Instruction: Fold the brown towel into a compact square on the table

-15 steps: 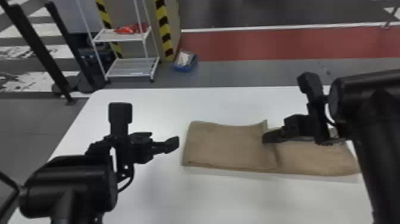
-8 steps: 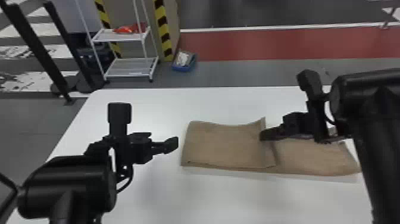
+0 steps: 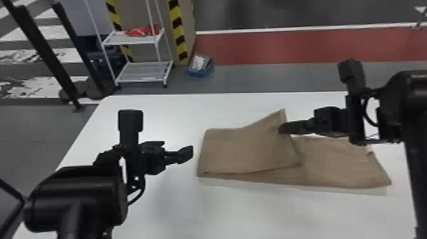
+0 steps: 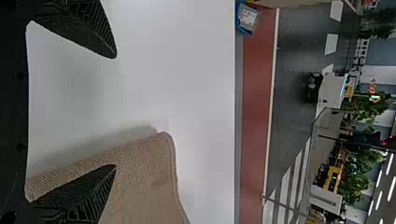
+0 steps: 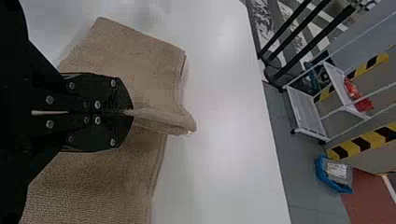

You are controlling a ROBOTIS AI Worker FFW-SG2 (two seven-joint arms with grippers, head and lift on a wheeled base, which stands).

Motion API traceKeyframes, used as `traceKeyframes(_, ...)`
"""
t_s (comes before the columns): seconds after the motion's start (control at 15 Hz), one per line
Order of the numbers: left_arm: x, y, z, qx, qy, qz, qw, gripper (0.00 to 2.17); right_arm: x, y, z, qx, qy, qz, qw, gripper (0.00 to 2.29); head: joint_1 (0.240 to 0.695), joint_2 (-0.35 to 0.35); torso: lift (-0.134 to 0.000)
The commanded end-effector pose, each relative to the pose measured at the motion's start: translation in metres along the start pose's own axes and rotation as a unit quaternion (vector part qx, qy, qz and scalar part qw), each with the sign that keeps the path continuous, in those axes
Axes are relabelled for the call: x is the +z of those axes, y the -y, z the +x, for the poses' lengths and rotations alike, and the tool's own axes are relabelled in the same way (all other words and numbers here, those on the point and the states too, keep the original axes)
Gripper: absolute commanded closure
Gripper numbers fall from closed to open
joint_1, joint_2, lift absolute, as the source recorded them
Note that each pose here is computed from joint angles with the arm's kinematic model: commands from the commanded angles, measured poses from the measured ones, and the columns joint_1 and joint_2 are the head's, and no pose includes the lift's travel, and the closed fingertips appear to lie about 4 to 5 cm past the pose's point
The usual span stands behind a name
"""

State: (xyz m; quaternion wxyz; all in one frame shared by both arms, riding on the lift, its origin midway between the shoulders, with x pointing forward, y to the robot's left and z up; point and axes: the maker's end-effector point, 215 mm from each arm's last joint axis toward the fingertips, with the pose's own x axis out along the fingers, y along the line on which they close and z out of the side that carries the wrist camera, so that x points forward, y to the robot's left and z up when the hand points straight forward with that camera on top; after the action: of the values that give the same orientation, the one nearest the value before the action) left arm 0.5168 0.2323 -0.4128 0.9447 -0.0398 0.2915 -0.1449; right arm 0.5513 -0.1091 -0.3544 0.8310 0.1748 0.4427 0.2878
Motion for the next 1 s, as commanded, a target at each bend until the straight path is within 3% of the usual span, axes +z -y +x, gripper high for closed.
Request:
traceKeyframes(0.0,0.005,-0.002,0.000,0.001,0.004,-0.002,1.0000,0.04,0.019,0.006,-0.029,0.005,0.048,0.009,0.9988,1.66,0.695,0.129,-0.124)
traceKeyframes(0.07,0.007,-0.002,0.000,0.000,0.006,-0.001,1.0000,0.04,0.019,0.009,-0.034,0.014,0.055,0.019,0.9982,1.66,0.695,0.125,-0.124)
traceKeyframes(0.4,0.011,-0.007,-0.001,0.004,0.009,-0.003,0.9999,0.04,-0.029,0.017,-0.016,0.022,0.023,0.043,0.9985,1.66,0.695,0.105,-0.124)
traceKeyframes(0.53,0.014,-0.008,-0.001,0.005,0.012,-0.003,0.9999,0.04,-0.022,0.014,-0.024,0.027,0.036,0.040,0.9982,1.66,0.695,0.110,-0.124)
traceKeyframes(0.8,0.018,-0.007,0.000,0.004,0.014,0.000,0.9999,0.04,0.014,0.001,-0.065,0.041,0.103,0.020,0.9937,1.66,0.695,0.104,-0.124)
traceKeyframes(0.93,0.018,-0.004,0.002,0.001,0.012,0.001,0.9999,0.04,0.001,0.019,-0.071,0.028,0.098,0.028,0.9945,1.66,0.695,0.097,-0.124)
